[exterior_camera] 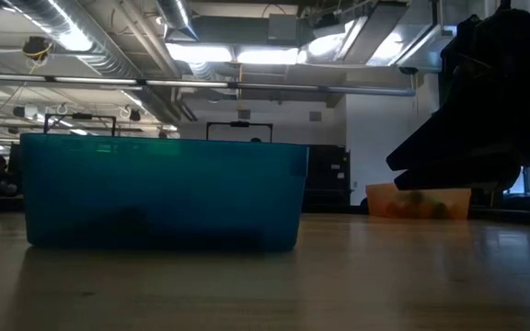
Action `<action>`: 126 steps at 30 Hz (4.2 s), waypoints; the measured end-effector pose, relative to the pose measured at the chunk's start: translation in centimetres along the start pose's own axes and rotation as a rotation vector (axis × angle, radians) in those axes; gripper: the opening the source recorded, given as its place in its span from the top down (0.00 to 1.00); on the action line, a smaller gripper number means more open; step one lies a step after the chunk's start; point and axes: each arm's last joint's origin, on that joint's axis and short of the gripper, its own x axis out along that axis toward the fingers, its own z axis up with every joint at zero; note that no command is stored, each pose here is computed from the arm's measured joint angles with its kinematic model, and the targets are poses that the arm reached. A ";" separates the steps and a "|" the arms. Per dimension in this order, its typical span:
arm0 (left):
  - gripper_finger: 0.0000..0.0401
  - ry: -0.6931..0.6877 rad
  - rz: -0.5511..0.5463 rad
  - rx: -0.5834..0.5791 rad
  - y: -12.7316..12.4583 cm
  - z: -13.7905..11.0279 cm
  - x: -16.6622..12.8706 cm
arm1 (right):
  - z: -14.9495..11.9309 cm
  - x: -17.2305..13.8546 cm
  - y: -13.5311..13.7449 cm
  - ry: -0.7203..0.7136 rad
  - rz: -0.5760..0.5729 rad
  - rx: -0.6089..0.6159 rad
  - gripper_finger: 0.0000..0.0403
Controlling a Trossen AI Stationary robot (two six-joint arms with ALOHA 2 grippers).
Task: Sort blocks by size
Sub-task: Put the blue rectangular block into the blue bin, then put the green rectangular block into the blue bin
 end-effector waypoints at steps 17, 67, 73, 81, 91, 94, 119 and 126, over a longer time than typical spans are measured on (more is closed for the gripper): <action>0.96 -0.440 0.022 -0.263 2.1 -1.2 -6.2 | 0.0 0.0 0.0 0.003 0.001 0.003 0.42; 0.87 -0.602 0.247 0.157 4.5 2.4 -7.8 | 0.0 0.0 0.0 0.004 0.000 -0.007 0.42; 0.88 -0.935 0.237 0.069 6.5 1.9 -12.9 | 0.1 0.1 -0.2 -0.023 -0.025 -0.034 0.42; 0.87 -1.042 0.285 0.064 8.6 4.1 -15.0 | 0.9 1.0 -0.8 -0.041 -0.071 -0.087 0.42; 0.86 -0.973 0.352 0.128 9.2 10.3 -11.7 | 1.9 2.5 -1.7 0.007 -0.085 -0.067 0.42; 0.86 -0.910 0.387 0.152 9.7 11.6 -10.2 | 1.8 2.7 -1.7 0.052 -0.054 -0.062 0.42; 0.50 -0.843 0.432 -0.096 17.6 7.5 -17.1 | 1.9 2.6 -1.9 0.030 -0.084 -0.179 0.42; 0.54 -0.908 0.645 -0.403 23.7 4.7 -19.3 | 2.1 2.6 -2.0 -0.032 -0.134 -0.182 0.42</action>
